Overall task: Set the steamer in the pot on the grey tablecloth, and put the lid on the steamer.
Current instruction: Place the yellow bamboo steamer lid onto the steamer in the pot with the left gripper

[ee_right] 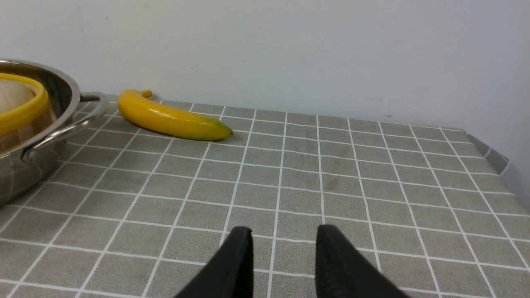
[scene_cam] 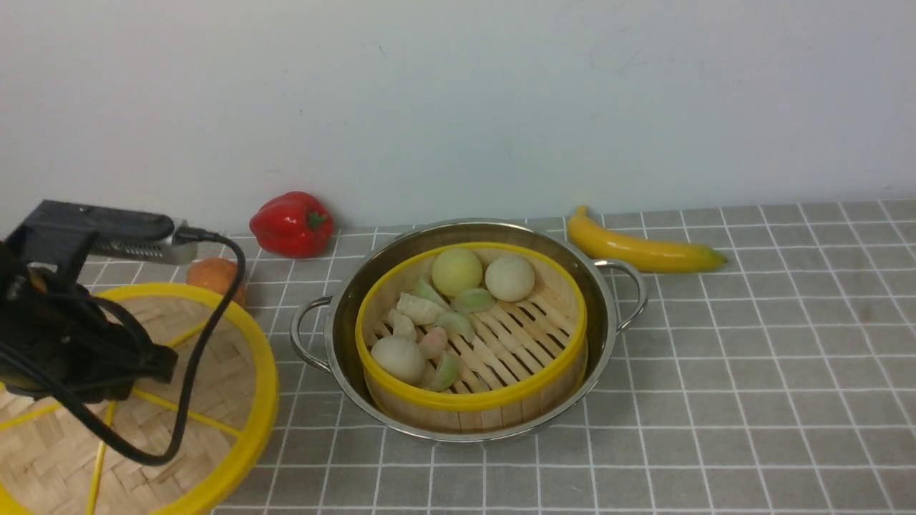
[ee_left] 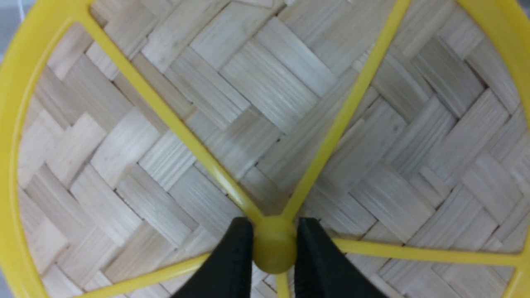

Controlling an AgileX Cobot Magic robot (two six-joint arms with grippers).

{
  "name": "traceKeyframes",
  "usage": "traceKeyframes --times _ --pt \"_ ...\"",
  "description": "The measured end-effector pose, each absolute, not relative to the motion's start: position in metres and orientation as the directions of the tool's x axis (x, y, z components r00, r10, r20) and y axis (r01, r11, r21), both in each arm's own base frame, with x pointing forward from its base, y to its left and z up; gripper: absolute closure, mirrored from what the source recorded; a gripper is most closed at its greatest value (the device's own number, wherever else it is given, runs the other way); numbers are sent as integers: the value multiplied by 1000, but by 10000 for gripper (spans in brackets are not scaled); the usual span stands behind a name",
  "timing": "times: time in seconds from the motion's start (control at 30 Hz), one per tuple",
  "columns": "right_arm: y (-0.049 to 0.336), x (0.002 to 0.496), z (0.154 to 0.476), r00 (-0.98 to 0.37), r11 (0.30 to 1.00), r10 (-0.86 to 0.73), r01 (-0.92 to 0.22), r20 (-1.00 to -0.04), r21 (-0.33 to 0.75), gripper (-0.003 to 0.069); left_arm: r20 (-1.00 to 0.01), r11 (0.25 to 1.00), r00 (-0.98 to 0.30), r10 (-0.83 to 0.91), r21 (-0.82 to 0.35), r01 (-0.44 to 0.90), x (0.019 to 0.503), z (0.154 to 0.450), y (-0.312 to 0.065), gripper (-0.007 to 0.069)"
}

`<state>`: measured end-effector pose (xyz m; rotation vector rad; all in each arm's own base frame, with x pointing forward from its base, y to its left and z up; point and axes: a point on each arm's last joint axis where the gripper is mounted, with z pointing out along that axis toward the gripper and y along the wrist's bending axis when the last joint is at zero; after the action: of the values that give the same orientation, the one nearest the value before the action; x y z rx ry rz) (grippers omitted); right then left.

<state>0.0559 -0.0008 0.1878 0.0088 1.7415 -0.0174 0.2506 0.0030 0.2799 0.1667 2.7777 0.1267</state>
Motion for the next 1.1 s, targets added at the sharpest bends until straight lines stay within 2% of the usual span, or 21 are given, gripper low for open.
traceKeyframes --times 0.07,0.1,0.27,0.43,0.67,0.7,0.87,0.97,1.1 --pt "-1 56 188 -170 1000 -5 16 -985 -7 419 -365 986 -916 168 78 149 253 293 -2 503" --pt "-1 56 188 -170 1000 -5 16 -985 -7 419 -413 978 -889 197 19 208 257 308 -9 503" --pt "-1 56 188 -170 1000 -5 16 -985 -7 418 -545 921 -790 280 -79 381 268 346 -29 503" --pt "-1 56 188 -170 1000 -5 16 -985 -7 417 -575 832 -702 420 -65 551 289 373 -59 503" --pt "-1 56 188 -170 1000 -5 16 -985 -7 417 -525 717 -617 586 -18 697 320 367 -106 503" --pt "-1 56 188 -170 1000 -5 16 -985 -7 417 -509 667 -571 644 9 745 327 362 -123 503" --pt "-1 56 188 -170 1000 -5 16 -985 -7 417 -448 579 -503 739 40 814 341 345 -157 503" --pt "-1 56 188 -170 1000 -5 16 -985 -7 417 -407 554 -490 771 46 831 352 328 -175 503" --pt "-1 56 188 -170 1000 -5 16 -985 -7 417 -388 574 -521 760 24 819 365 313 -184 503"
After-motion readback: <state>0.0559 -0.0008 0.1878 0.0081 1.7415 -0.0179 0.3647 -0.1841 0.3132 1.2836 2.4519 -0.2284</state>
